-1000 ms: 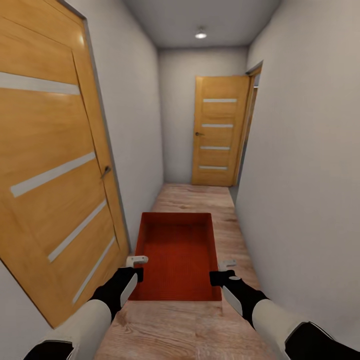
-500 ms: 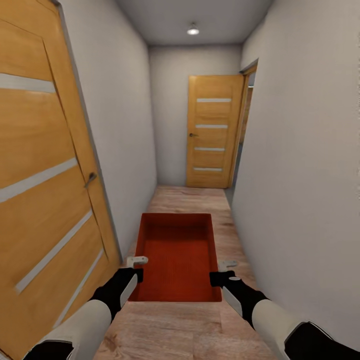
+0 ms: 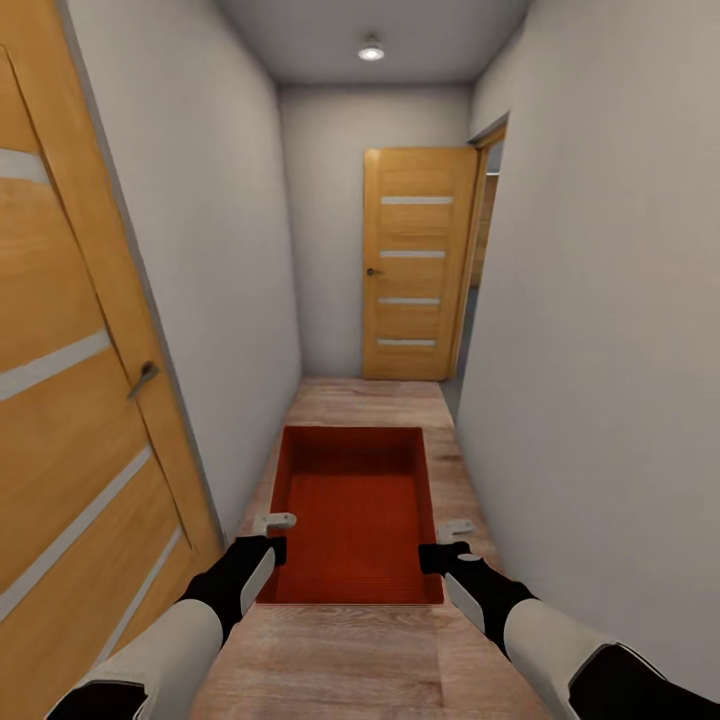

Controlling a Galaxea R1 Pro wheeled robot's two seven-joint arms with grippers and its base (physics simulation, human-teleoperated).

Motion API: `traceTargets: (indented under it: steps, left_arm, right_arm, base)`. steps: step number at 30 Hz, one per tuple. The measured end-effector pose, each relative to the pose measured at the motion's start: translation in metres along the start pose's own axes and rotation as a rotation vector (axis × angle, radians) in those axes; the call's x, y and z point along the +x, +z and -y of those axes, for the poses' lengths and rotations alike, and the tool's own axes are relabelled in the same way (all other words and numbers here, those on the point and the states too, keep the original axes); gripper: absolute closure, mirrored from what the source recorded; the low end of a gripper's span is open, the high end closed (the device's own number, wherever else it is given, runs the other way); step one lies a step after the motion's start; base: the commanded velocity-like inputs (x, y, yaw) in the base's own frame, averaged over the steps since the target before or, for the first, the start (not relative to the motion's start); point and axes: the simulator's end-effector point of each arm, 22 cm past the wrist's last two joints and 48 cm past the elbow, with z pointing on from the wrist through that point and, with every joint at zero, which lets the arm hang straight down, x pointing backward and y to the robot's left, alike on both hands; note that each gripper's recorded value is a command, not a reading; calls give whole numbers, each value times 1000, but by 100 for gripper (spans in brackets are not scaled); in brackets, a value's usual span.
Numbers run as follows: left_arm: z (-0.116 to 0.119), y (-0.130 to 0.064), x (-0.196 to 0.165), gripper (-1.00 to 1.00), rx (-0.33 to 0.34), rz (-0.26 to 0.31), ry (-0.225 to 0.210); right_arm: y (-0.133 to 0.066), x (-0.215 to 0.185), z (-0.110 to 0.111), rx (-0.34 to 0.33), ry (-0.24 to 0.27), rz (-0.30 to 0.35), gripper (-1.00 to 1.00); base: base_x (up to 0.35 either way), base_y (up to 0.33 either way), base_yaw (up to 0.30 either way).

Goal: Move the two storage containers from the living room to the garage. In the garage, place one container on the floor and stack the other container on top of it (either order is fine).

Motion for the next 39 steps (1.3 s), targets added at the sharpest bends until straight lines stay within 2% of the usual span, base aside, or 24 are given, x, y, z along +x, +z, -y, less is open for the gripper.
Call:
traceTargets:
  steps: [39]
  left_arm:
    - [0,-1,-2,100,0,5,0]
  right_arm:
    - [0,-2,0,0,0,4,100]
  base:
    - [322,0,0]
